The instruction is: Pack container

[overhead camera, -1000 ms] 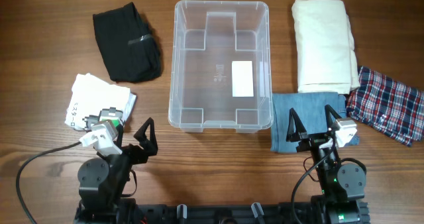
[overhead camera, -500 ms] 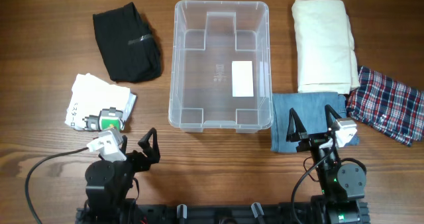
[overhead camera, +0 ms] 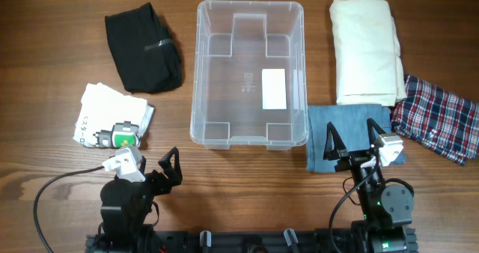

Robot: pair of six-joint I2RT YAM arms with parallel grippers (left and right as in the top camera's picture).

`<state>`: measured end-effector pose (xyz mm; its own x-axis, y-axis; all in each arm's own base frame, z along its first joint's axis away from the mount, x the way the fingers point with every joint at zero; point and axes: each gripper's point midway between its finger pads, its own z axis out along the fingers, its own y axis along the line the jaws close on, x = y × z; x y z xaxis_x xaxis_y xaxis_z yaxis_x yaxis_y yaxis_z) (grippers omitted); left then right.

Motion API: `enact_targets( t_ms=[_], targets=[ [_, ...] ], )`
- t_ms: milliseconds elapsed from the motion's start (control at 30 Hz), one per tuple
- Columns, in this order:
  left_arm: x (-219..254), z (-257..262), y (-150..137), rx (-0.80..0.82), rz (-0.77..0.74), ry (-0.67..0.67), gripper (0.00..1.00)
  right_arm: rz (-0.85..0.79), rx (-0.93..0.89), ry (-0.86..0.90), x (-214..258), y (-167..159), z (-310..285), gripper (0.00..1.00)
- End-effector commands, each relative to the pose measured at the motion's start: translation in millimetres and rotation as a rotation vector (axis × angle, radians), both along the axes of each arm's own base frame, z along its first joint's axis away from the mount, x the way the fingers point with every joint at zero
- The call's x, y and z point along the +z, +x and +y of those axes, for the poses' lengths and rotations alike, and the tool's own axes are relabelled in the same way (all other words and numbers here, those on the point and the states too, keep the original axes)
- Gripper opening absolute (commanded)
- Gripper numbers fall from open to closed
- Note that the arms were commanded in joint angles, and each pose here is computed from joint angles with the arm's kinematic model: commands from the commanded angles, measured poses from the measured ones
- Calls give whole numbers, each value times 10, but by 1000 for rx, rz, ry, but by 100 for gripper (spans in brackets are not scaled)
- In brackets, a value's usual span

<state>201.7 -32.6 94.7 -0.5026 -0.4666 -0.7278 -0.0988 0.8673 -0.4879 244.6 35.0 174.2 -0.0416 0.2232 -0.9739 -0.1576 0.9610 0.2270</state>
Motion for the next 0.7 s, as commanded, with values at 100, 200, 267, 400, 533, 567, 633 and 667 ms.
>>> enact_targets(
  t_ms=[100,200,267,400,533,567,633,667],
  targets=[
    [11,-12,4,-4,-12,-7,100,-9,7,-17,10,-3,7,100],
    [11,-12,4,-4,-12,-7,100,-9,7,-17,10,-3,7,99],
    [11,-12,4,-4,-12,-7,100,-9,7,-17,10,-3,7,100],
    [11,-12,4,-4,-12,-7,100,-9,7,-17,10,-3,7,100],
    [11,-12,4,-4,-12,-7,100,7,14,79,11,-5,20,100],
    [11,-12,4,-4,-12,-7,100,16,14,131,12,-5,20,100],
    [11,-12,4,-4,-12,-7,100,32,13,227,12,-5,19,100],
    [11,-12,4,-4,-12,-7,100,40,13,277,13,-5,19,100]
  ],
)
